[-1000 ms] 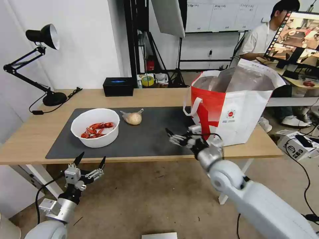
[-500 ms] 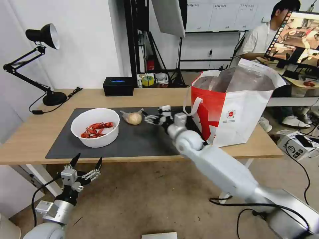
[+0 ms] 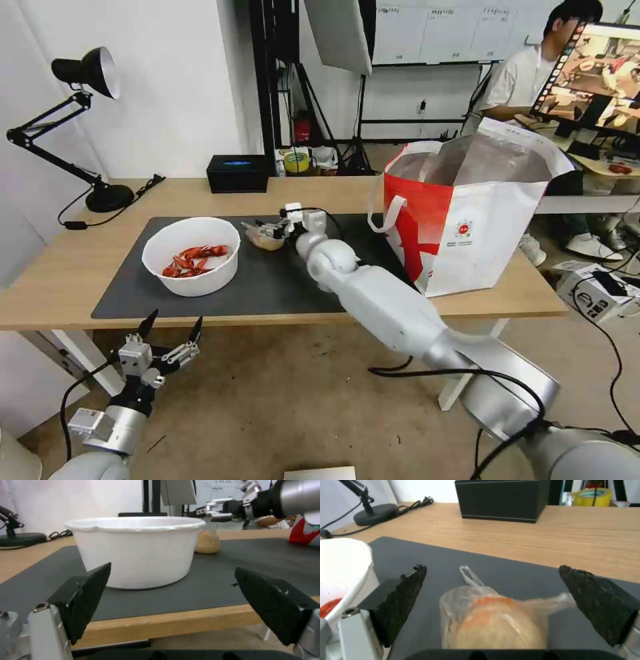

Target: Pick up the trash from the table and place it into the takeout bag.

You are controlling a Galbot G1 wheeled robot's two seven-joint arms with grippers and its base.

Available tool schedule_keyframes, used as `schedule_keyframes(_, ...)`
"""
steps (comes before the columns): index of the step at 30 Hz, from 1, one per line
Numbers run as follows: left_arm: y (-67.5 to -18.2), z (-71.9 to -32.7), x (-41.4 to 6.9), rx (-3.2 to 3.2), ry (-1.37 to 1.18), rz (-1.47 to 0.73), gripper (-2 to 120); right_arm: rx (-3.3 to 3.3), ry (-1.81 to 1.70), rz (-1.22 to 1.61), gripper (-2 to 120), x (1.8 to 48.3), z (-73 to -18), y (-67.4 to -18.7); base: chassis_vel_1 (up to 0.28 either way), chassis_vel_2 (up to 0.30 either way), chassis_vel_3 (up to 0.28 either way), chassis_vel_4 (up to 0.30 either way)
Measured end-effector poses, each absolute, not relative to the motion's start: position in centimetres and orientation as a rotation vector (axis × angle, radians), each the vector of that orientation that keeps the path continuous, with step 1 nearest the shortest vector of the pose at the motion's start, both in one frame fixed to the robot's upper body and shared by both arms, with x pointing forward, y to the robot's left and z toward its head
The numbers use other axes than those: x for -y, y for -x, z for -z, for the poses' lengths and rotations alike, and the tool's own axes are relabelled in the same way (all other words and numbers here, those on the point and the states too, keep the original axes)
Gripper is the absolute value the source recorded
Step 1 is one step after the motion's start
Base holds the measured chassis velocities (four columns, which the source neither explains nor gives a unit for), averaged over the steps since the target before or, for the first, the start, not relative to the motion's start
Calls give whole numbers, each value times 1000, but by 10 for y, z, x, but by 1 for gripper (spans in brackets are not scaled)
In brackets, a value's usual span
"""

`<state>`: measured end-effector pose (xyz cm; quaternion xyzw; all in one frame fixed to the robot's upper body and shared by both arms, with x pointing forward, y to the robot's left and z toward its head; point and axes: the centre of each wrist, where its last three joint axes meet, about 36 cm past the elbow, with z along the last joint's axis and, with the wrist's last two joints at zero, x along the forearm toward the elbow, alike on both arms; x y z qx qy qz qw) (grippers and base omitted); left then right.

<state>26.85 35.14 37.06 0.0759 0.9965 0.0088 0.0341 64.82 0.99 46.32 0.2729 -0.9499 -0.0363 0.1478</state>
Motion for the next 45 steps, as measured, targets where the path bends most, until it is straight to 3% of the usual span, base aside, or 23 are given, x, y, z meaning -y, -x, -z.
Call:
schedule_keyframes(32, -271, -376, -353, -3041, -226, -26, 100, 2591, -922, -46, 100, 1, -436, -674, 0, 0, 0, 0)
schedule_keyframes(45, -269, -376, -352, -3035, -225, -23, 100, 2573, -925, -48, 52, -1, -436, -670, 0, 0, 0, 0)
